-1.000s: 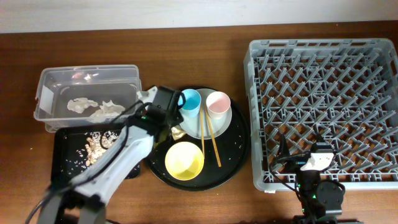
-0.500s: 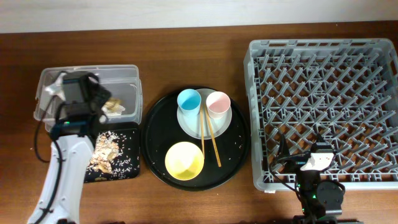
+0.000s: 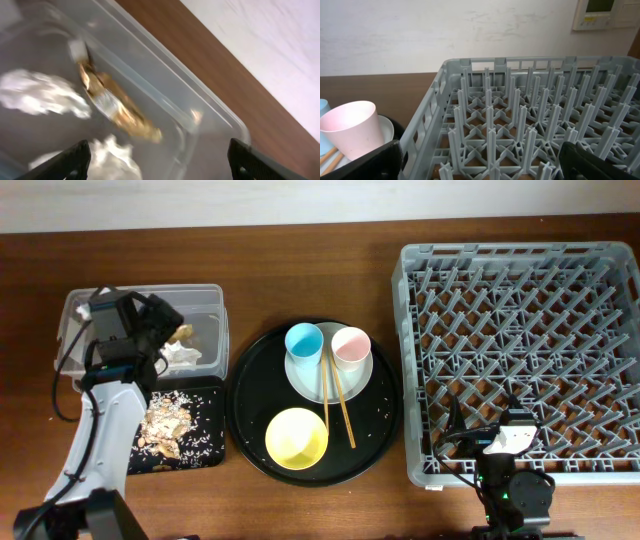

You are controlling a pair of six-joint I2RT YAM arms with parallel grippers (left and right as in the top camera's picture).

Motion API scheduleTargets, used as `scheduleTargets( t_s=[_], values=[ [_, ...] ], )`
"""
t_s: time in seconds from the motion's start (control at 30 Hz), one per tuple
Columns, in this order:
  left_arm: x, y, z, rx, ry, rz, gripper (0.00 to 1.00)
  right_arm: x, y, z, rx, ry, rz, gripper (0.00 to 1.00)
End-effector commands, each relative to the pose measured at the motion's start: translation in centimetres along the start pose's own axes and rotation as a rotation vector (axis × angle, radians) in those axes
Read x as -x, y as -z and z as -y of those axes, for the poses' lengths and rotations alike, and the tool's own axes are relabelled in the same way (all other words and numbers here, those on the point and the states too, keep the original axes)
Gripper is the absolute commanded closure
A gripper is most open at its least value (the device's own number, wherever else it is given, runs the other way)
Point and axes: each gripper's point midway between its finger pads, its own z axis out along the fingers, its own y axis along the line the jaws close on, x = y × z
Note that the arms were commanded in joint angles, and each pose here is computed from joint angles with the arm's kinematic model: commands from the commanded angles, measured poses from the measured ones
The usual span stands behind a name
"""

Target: Sort waste into correct bins and load items into the dishwasher rack

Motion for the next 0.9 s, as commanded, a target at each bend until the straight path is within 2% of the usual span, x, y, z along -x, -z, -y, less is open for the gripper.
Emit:
scheduleTargets(
  t_s=[0.0, 0.17, 0.3, 0.43, 0.5, 0.73, 0.87],
  values=[
    [-1.6, 4.8, 5.2, -0.29, -0.056, -0.13, 0.13, -0.2, 0.0, 0.2, -0.007, 0.006, -0.003, 0.01],
    [-7.3, 11.3, 7.8, -0.463, -0.152, -0.36, 0.14, -0.2, 0.0, 0.2, -0.007, 0.006, -0.003, 0.02],
    [-12.4, 14.8, 7.9, -0.466, -0.276, -0.512, 0.14, -0.2, 0.0, 0.2, -0.007, 0.006, -0.003, 0.02],
    [-16.2, 16.4, 7.8, -0.453, -0.382, -0.618, 0.14, -0.2, 0.0, 0.2, -0.007, 0.006, -0.003, 0.02],
    [-17.5, 16.5, 7.6, -0.409, -0.445, -0.628, 0.15, -0.2, 0.0, 0.2, -0.007, 0.006, -0.003, 0.02],
    [-19.4, 16.6, 7.8, -0.326, -0.621, -0.572, 0.31, -0.2, 0.0, 0.2, -0.006, 0.006, -0.003, 0.02],
    [-20.8, 17.1, 8.1, -0.332, -0.671, -0.59, 0.31, -0.1, 0.0, -0.8, 0.052, -0.041, 0.0, 0.02]
  ],
)
